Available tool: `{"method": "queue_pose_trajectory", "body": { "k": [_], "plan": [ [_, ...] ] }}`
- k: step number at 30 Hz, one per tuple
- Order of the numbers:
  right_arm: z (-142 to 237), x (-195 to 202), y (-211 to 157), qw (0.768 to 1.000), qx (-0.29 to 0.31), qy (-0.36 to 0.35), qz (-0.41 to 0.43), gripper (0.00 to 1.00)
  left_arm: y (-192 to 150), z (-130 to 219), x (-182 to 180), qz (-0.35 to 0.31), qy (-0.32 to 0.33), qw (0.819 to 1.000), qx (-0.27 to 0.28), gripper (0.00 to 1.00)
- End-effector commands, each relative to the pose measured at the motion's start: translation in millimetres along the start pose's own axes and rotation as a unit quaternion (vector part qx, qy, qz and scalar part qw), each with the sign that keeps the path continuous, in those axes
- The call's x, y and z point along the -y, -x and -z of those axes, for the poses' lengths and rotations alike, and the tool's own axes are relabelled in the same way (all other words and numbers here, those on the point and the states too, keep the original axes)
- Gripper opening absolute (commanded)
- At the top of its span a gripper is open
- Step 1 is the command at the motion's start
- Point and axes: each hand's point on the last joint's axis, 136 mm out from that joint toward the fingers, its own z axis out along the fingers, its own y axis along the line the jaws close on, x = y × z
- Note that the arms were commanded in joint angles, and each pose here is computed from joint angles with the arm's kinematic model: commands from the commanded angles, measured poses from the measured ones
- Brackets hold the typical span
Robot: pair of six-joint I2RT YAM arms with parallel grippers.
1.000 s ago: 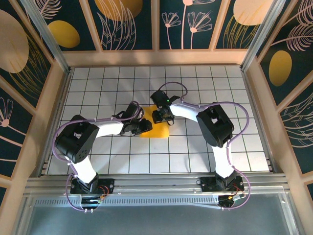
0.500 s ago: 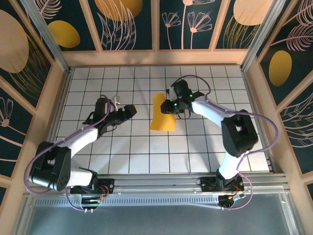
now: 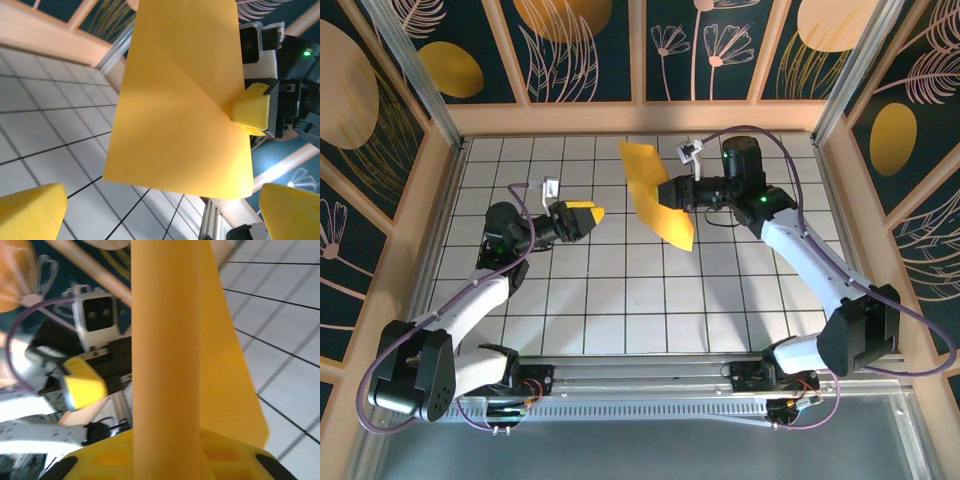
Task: Fold a paper plane with a square sheet of paper (fold left side to right side)
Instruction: Place a square sheet of paper at the center of the table.
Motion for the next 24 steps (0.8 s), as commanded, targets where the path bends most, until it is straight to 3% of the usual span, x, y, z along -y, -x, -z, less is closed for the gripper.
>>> {"method": "queue_pose_trajectory", "body": {
  "k": [1, 11, 15, 18, 22, 24],
  "plan": [
    [3, -51, 0, 0.994, -0.015, 0.098, 0.034, 0.24, 19, 1, 47, -0.087, -0.077, 0.993, -0.003, 0.99],
    [-12, -88, -6, 0.981, -0.046, 0.174, 0.066, 0.22, 24, -4, 65, -0.122, -0.101, 0.987, -0.033, 0.99],
    [-20, -78, -6, 0.984, -0.047, 0.159, 0.065, 0.22, 24, -5, 72, -0.126, -0.115, 0.984, -0.041, 0.96],
    [-24, -62, -3, 0.99, -0.041, 0.12, 0.067, 0.23, 24, -5, 77, -0.127, -0.123, 0.983, -0.046, 0.76],
    [-18, -40, 6, 0.995, -0.017, 0.074, 0.063, 0.24, 27, -3, 79, -0.133, -0.114, 0.984, -0.036, 0.32],
    [-14, -31, 11, 0.997, -0.004, 0.052, 0.063, 0.27, 27, -3, 75, -0.13, -0.102, 0.986, -0.033, 0.17]
  ]
}}
